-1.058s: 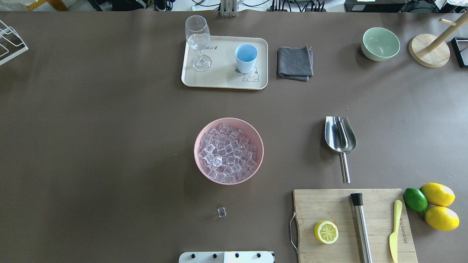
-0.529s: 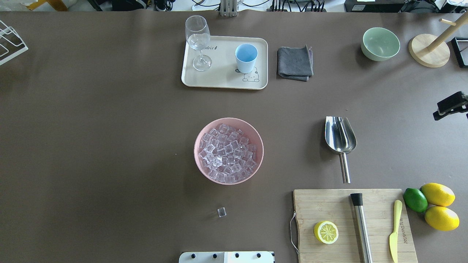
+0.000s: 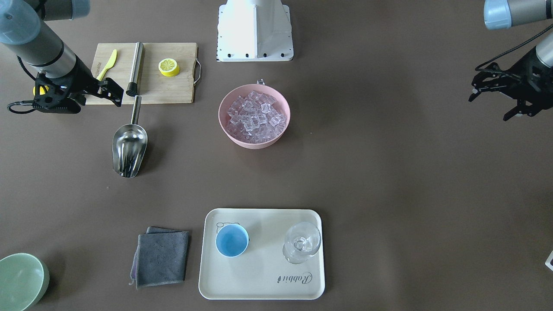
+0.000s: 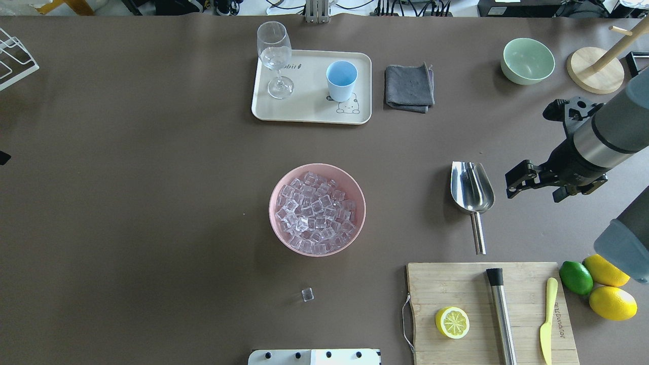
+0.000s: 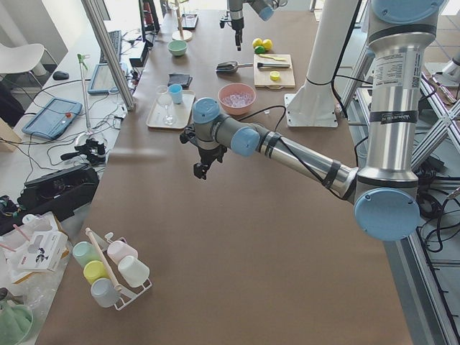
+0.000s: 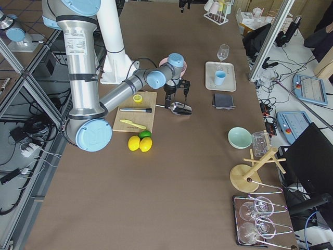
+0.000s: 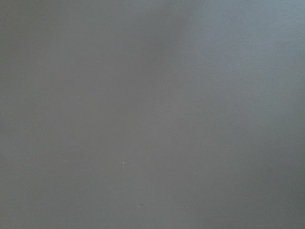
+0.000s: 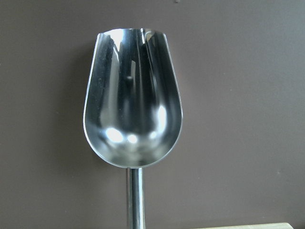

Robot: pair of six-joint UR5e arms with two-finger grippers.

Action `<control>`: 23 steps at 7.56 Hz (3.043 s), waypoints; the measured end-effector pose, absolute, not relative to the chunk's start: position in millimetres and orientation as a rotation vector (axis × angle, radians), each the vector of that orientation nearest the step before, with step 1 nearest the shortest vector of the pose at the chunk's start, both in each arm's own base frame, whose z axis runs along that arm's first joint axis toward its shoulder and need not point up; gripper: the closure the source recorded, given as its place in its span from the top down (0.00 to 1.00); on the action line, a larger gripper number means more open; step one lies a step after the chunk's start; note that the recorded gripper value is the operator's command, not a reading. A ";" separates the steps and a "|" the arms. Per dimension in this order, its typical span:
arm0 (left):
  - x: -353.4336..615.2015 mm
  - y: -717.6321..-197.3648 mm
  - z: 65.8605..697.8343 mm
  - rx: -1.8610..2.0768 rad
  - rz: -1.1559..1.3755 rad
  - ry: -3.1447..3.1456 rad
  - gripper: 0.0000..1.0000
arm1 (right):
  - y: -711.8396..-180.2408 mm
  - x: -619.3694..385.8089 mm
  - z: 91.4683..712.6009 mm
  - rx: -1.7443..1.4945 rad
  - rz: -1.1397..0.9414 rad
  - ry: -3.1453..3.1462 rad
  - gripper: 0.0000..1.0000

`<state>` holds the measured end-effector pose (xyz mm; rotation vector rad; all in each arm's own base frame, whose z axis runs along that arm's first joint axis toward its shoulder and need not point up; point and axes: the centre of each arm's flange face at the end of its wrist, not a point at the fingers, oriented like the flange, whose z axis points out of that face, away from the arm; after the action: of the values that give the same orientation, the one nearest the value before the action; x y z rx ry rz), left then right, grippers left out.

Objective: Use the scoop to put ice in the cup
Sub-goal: 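Reach the right gripper to the scoop handle while the left arm nears the bowl, then grasp and lift the scoop with the right gripper while the left gripper nears the bowl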

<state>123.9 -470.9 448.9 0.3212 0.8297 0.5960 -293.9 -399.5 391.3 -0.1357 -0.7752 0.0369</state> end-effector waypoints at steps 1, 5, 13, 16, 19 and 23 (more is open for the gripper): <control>147.2 -466.2 431.7 0.356 0.657 0.825 0.98 | -382.1 -321.0 388.9 -0.136 0.029 -0.748 0.98; 234.6 -461.8 369.1 0.503 0.864 0.876 0.98 | -346.5 -380.4 411.6 -0.117 0.005 -0.712 0.98; 327.6 -439.2 322.8 0.712 1.017 0.795 0.98 | -342.6 -394.9 427.0 -0.126 0.022 -0.720 0.00; 362.8 -424.5 316.8 0.807 1.081 0.838 0.99 | -341.4 -393.5 425.0 -0.129 0.020 -0.725 0.00; 402.3 -393.6 319.5 0.894 1.176 0.902 0.98 | -341.9 -382.7 415.2 -0.114 0.020 -0.740 0.00; 440.2 -378.9 329.9 0.926 1.226 0.956 0.98 | -388.3 -303.9 389.8 0.028 -0.082 -0.709 0.00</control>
<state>440.2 -378.9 329.9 0.9262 0.9556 1.2258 -303.9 -388.3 389.8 0.0283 -0.7092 -0.0816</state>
